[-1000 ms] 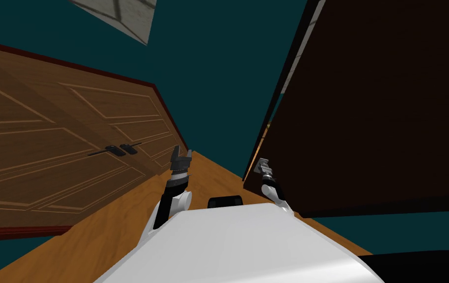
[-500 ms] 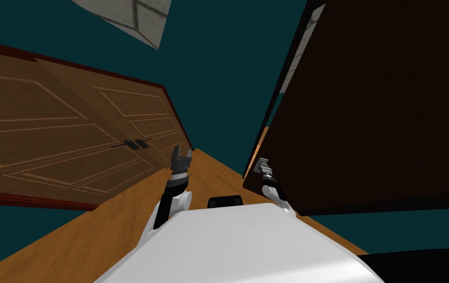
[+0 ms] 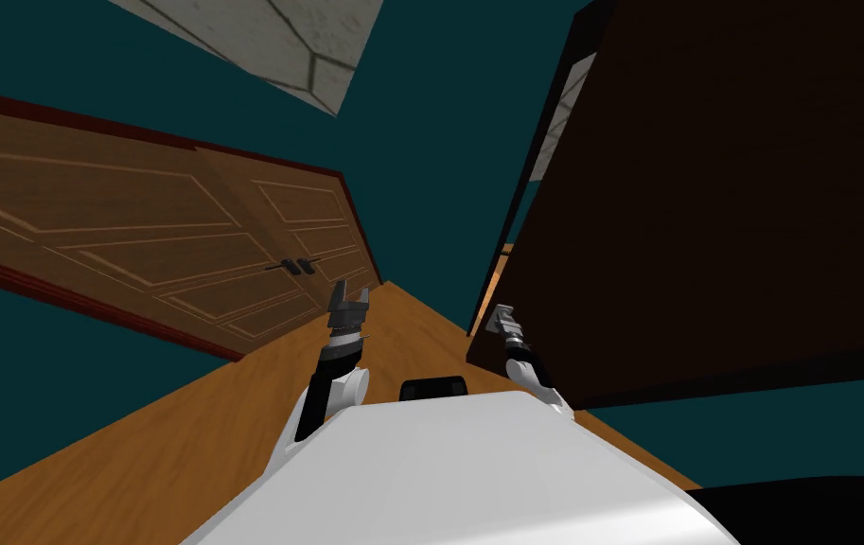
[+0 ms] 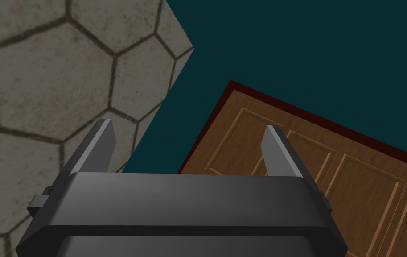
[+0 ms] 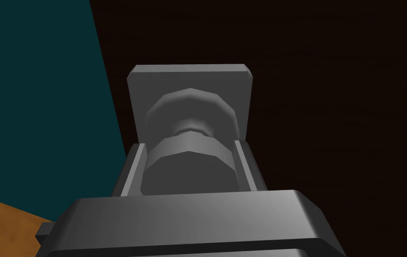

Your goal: Pull the door open

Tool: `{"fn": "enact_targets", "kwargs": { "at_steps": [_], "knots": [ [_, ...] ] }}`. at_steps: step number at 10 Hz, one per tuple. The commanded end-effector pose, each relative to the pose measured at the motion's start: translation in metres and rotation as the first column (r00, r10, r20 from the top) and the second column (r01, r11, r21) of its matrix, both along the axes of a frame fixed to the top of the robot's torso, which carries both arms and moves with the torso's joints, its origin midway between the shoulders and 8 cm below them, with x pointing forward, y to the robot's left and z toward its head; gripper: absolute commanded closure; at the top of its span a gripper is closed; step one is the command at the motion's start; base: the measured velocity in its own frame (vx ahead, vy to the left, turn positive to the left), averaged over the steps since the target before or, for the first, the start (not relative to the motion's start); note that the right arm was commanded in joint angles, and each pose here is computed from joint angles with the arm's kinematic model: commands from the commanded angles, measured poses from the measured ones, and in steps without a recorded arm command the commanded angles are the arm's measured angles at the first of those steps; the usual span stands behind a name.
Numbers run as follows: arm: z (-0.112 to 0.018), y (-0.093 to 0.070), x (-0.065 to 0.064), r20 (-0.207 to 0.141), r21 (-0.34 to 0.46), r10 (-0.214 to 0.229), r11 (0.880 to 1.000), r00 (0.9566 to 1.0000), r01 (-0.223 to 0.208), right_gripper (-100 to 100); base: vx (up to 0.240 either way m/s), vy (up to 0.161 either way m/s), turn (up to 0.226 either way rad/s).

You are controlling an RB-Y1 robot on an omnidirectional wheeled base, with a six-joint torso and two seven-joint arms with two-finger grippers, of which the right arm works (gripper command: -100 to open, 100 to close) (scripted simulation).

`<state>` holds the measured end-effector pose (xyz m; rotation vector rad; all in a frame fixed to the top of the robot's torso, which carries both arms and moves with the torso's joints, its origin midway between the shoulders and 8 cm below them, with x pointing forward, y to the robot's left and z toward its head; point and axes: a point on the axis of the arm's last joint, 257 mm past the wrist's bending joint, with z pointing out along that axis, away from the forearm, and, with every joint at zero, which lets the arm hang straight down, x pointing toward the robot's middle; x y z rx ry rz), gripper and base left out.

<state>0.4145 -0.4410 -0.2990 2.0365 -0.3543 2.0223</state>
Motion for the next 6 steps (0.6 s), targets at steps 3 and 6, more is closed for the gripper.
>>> {"fn": "enact_targets", "kwargs": {
  "at_steps": [3,6],
  "knots": [
    [-0.0023,0.0064,-0.001,-0.004,0.005,0.027,1.0,0.9996,-0.027,100,-0.176,-0.001,0.086],
    [0.0,0.0101,-0.003,0.001,0.003,0.054,0.999,0.9986,-0.054,100,-0.237,-0.035,0.141]
  ]
}}
